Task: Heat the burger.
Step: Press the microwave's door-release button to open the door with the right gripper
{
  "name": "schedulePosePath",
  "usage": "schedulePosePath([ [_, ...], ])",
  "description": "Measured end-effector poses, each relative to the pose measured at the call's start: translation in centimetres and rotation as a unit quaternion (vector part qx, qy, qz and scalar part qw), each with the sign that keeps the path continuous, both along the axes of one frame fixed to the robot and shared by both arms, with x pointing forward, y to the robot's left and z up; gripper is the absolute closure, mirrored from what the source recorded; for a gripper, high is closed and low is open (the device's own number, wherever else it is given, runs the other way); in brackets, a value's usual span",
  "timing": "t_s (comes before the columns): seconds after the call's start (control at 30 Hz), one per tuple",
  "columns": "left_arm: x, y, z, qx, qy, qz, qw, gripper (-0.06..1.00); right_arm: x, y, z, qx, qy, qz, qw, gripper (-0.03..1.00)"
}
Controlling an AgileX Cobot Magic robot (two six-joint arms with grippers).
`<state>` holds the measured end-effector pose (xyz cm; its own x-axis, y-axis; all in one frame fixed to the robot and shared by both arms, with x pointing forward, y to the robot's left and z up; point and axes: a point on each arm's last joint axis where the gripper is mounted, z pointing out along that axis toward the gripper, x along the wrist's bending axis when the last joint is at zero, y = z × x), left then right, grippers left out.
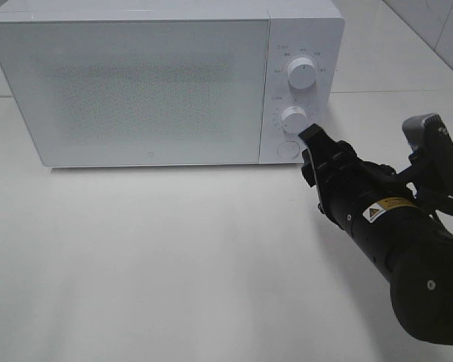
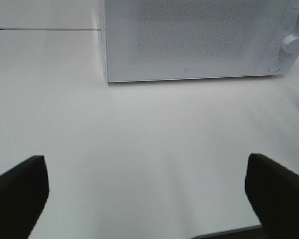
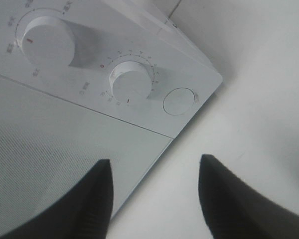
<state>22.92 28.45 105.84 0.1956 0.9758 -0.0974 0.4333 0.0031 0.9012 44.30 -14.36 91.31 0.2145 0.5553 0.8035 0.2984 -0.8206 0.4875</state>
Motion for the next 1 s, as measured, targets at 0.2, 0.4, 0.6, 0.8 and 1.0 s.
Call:
schedulePosePath([
  [0.2, 0.00, 0.00, 0.00, 0.000, 0.000, 0.000, 1.000, -0.05, 0.00, 0.00, 0.00, 0.111, 0.016, -0.041, 0.993, 0.59],
  [0.4, 0.00, 0.00, 0.00, 0.000, 0.000, 0.000, 1.000, -0.05, 0.00, 0.00, 0.00, 0.157, 0.023, -0.058, 0.986, 0.75],
  [0.6, 0.00, 0.00, 0.00, 0.000, 0.000, 0.000, 1.000, -0.05, 0.00, 0.00, 0.00, 0.199, 0.029, -0.073, 0.977, 0.86],
  [0.8, 0.00, 0.00, 0.00, 0.000, 0.000, 0.000, 1.000, -0.05, -0.14, 0.08, -0.33, 0.255, 0.057, -0.095, 0.960, 0.95],
  [1.0, 0.00, 0.00, 0.00, 0.000, 0.000, 0.000, 1.000, -0.05, -0.22, 0.12, -0.52, 0.287, 0.073, -0.109, 0.949, 0.96],
])
